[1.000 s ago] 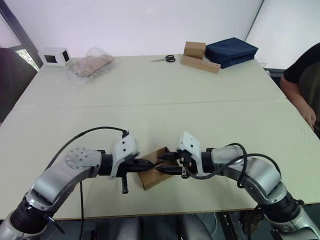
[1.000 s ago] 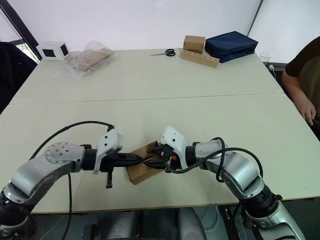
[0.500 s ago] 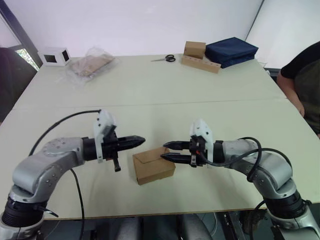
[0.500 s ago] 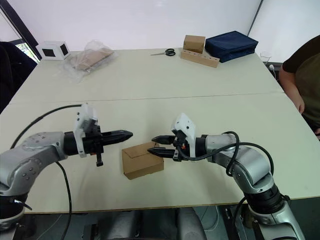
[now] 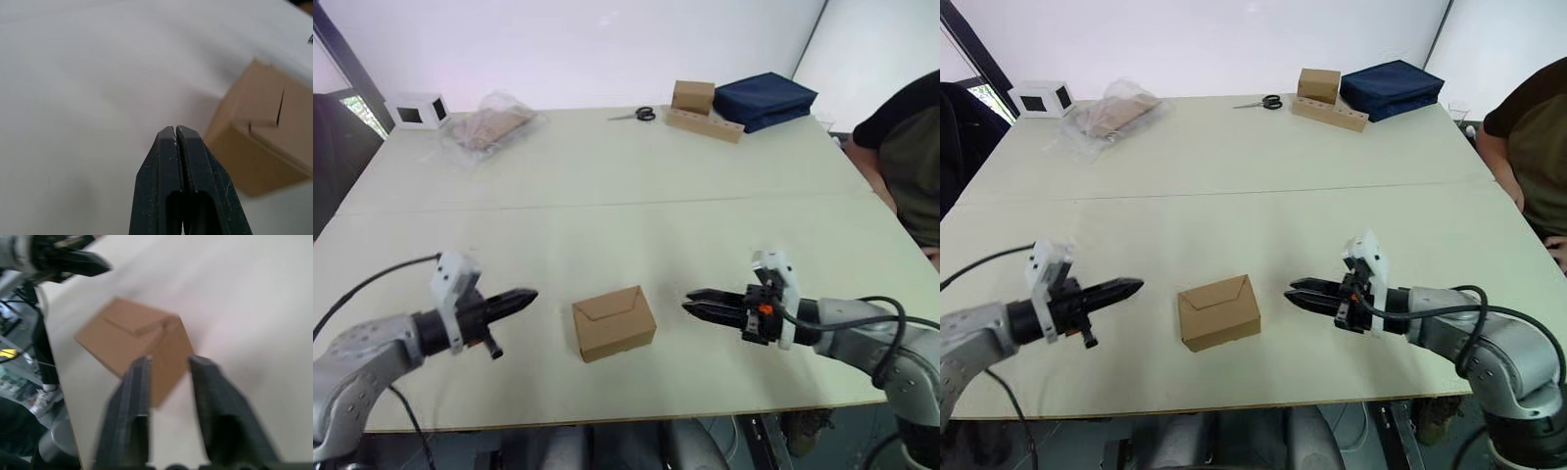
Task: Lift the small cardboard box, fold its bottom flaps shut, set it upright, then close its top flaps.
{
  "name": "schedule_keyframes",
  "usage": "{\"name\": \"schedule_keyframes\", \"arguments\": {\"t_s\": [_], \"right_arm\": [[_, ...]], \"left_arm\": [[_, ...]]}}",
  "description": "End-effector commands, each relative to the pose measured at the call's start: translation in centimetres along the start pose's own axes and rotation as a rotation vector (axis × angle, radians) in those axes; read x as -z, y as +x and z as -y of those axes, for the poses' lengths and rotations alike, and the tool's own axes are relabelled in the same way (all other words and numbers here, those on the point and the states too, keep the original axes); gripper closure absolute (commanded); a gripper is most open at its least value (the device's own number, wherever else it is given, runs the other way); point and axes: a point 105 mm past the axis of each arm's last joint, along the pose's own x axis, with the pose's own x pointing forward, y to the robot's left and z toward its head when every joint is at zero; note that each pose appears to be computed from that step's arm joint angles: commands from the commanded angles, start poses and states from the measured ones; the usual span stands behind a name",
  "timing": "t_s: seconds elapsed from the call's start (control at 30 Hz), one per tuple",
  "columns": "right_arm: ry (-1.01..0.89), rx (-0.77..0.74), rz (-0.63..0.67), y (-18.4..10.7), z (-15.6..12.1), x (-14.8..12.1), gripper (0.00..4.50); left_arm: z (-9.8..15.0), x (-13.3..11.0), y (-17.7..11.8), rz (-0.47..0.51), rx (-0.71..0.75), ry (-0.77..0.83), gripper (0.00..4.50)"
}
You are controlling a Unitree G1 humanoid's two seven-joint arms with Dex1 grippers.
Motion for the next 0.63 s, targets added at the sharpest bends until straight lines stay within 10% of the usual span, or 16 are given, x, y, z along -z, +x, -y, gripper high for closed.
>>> {"name": "schedule_keyframes", "arguments": {"t_s": [0.03, 0.63], "right_arm": [[-0.034, 0.008, -0.003, -1.0, -0.5, -0.2, 4.48], [-0.018, 0.115, -0.108, -3.2, 1.2, 2.6, 4.48]], "left_arm": [[0.6, -0.1, -1.6, -0.02, -0.007, 0.05, 4.5], [2.3, 2.3, -2.5, -0.051, 0.023, -0.06, 4.5]]}}
